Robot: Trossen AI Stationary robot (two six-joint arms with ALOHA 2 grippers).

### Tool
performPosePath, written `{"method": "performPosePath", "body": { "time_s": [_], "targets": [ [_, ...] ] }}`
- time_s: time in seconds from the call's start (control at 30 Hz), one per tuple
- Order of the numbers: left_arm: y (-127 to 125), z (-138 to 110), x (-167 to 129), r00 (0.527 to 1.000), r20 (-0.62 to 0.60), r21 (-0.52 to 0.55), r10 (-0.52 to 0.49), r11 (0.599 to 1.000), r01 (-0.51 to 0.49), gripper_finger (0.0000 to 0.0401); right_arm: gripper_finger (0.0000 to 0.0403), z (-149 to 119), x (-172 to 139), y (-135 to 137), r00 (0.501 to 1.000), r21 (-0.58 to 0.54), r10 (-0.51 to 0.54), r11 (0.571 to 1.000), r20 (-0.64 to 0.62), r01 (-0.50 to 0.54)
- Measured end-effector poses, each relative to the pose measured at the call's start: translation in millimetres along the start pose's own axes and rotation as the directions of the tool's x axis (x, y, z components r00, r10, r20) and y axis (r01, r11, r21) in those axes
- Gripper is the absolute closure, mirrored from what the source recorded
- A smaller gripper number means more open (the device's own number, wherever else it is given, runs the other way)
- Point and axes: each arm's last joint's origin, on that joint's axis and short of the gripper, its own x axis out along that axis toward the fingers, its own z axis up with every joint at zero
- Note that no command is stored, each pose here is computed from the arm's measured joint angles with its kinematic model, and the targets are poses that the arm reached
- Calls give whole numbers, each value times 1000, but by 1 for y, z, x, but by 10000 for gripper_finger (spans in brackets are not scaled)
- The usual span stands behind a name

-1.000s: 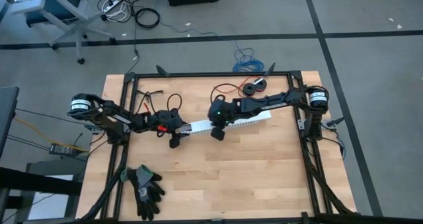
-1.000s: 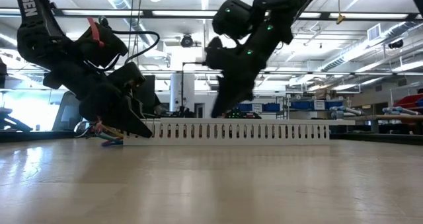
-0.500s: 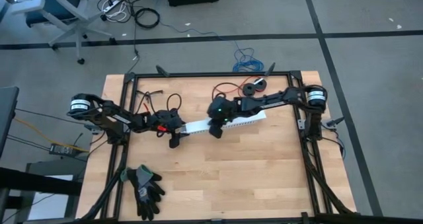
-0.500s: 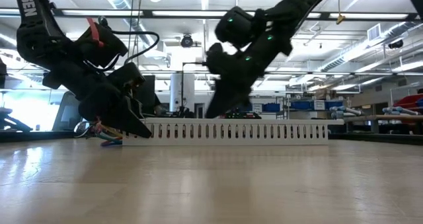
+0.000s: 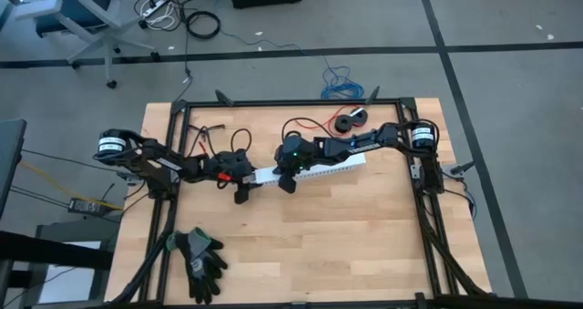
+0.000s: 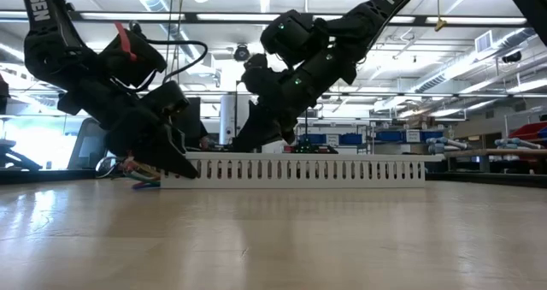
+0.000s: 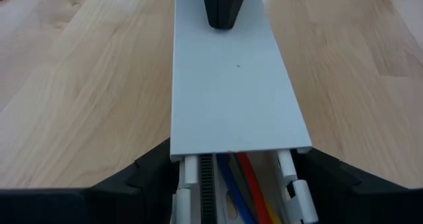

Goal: Ziptie cables
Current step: Close the white cable duct cover

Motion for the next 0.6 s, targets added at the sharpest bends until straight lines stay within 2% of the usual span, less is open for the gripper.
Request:
{"method": "performPosePath", "body": {
  "time_s": [0.13, 0.3, 0.47, 0.6],
  "targets": [
    [0, 0, 0, 1000, 2, -16, -7, 1000, 7, 152, 403, 3, -3, 1, 1000, -12, 0, 1000, 19, 0],
    [-1, 0, 0, 1000, -2, -44, -24, 999, 24, 123, 403, 0, -2, 1, 1000, 3, -5, 1000, -15, 5],
    [-1, 0, 0, 1000, 0, -38, -29, 999, 29, 92, 403, -1, -2, 2, 1000, 7, -4, 1000, -25, 4],
    [-1, 5, -2, 999, 31, -26, -30, 999, 31, 88, 403, -1, -2, 3, 1000, 10, -3, 1000, -26, 3]
  ]
}}
